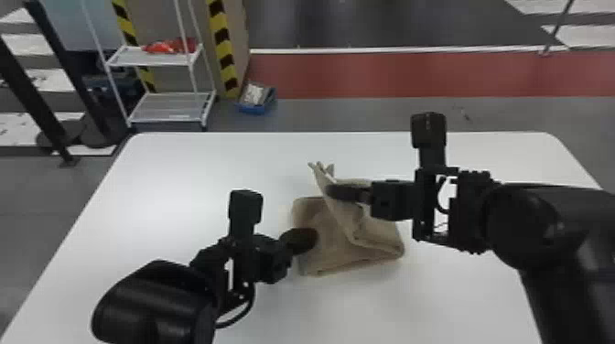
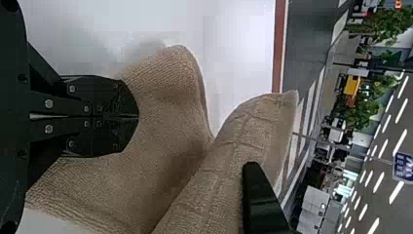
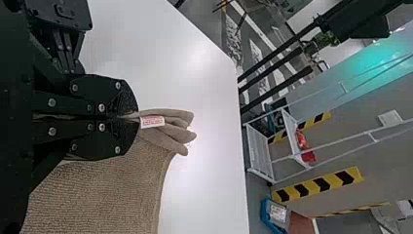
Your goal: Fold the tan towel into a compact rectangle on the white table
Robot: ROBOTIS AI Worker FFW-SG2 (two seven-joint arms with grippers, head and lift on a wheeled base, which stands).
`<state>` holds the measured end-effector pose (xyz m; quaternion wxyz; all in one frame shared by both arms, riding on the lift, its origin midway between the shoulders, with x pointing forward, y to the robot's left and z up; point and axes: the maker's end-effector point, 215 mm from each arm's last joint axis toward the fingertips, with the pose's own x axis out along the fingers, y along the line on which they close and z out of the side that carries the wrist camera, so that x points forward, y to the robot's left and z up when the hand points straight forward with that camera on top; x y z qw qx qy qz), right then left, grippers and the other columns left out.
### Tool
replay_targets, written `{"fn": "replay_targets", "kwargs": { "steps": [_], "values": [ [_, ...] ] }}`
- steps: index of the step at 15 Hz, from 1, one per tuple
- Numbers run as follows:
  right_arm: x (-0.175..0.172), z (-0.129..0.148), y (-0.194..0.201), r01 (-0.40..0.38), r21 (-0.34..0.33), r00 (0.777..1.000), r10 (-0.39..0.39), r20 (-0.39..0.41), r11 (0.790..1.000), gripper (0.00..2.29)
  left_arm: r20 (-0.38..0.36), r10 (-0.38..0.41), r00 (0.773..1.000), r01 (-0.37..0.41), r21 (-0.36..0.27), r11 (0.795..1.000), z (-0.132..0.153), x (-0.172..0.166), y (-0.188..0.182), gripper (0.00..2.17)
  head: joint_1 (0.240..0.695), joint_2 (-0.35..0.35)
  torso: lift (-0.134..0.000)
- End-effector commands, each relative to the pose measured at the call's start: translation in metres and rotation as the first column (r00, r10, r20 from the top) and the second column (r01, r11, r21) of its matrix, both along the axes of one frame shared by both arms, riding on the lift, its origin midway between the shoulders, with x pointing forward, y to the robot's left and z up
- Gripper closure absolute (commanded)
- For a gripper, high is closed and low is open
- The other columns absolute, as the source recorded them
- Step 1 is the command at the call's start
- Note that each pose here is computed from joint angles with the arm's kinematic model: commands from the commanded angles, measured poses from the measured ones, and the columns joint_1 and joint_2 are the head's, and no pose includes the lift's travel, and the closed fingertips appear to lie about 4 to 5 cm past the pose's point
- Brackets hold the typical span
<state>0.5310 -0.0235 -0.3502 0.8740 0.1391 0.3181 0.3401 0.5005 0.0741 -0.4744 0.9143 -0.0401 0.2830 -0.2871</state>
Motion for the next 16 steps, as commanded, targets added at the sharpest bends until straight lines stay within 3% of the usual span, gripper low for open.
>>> {"fn": "replay_targets", "kwargs": {
  "steps": [1, 7, 16],
  "values": [
    [-0.001, -0.011, 0.004, -0.001, -0.013, 1.000, 0.001, 0.000, 1.000, 1.11, 0.001, 0.003, 1.000, -0.003, 0.001, 1.000, -0.001, 0.000, 0.002, 1.72, 0.695, 0.053, -0.125],
    [0.009, -0.022, 0.027, 0.005, 0.001, 0.999, -0.005, 0.042, 1.000, 1.11, 0.006, 0.000, 1.000, 0.000, 0.005, 1.000, -0.003, -0.001, -0.001, 1.72, 0.695, 0.068, -0.125],
    [-0.015, -0.052, 0.025, -0.011, -0.018, 0.999, 0.010, -0.043, 1.000, 1.11, 0.009, -0.007, 1.000, 0.007, 0.009, 1.000, -0.002, 0.000, -0.004, 1.72, 0.695, 0.081, -0.125]
  ]
}}
